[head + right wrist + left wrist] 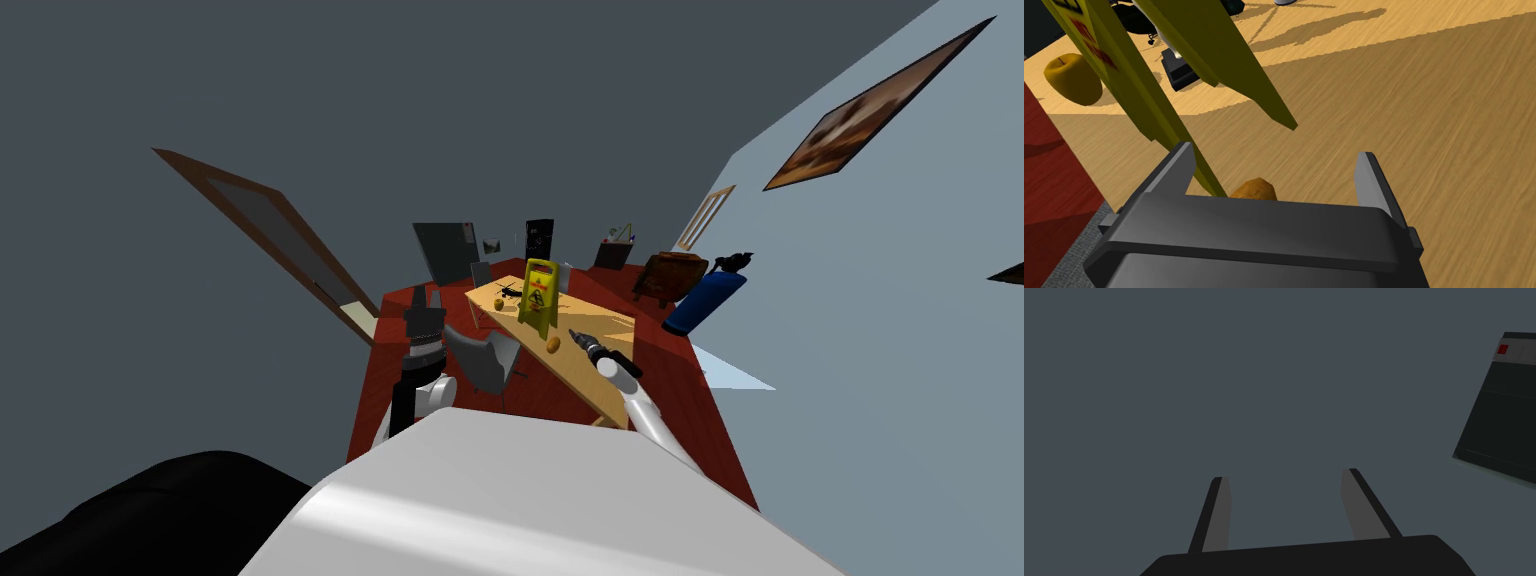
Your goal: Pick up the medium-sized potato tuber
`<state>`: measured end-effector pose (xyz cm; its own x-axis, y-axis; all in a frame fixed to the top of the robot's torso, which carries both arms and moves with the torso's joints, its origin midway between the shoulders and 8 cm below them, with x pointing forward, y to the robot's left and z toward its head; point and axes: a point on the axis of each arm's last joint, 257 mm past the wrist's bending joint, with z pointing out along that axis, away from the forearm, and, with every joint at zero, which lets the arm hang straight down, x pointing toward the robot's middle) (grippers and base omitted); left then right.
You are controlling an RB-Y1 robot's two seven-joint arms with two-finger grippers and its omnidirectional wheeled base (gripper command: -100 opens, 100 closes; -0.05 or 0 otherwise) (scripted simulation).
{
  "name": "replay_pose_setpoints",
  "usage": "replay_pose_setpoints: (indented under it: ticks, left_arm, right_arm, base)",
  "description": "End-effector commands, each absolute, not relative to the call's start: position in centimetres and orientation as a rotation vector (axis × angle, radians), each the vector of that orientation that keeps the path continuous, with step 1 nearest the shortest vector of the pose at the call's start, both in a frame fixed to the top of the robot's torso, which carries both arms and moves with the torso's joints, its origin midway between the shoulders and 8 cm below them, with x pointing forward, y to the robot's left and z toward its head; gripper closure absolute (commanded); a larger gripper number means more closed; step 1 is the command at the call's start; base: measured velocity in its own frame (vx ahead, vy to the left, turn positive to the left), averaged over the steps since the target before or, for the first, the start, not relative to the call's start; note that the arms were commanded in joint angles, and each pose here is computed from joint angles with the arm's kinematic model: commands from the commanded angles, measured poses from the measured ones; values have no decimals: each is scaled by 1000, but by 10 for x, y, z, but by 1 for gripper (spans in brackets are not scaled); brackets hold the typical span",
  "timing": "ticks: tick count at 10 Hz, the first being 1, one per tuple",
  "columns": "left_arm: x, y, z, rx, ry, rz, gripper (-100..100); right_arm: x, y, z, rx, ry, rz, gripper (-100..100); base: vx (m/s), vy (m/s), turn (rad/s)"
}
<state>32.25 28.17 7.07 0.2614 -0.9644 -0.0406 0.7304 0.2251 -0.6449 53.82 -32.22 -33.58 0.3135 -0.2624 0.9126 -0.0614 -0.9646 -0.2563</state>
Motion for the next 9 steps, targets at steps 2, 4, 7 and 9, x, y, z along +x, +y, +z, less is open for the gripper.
replay_pose_setpoints:
  ticks: [2,4,7,9]
  left_arm:
    - [323,282,71,-571,489,-1235,0]
    - [323,282,71,-571,489,-1235,0]
    - [323,282,71,-571,489,-1235,0]
    - [323,282,71,-571,489,-1235,0]
  right_arm:
    - [536,-319,-358,-2395,386,-1608,-100]
    - [533,-313,-375,-2381,461,-1508,-100]
    - [527,-307,-394,-2370,536,-1404,-100]
    - [521,-300,-411,-2353,603,-1310,-100]
  base:
    - [26,11,-3]
    - [34,15,-3]
    - [22,9,0]
    - [0,0,0]
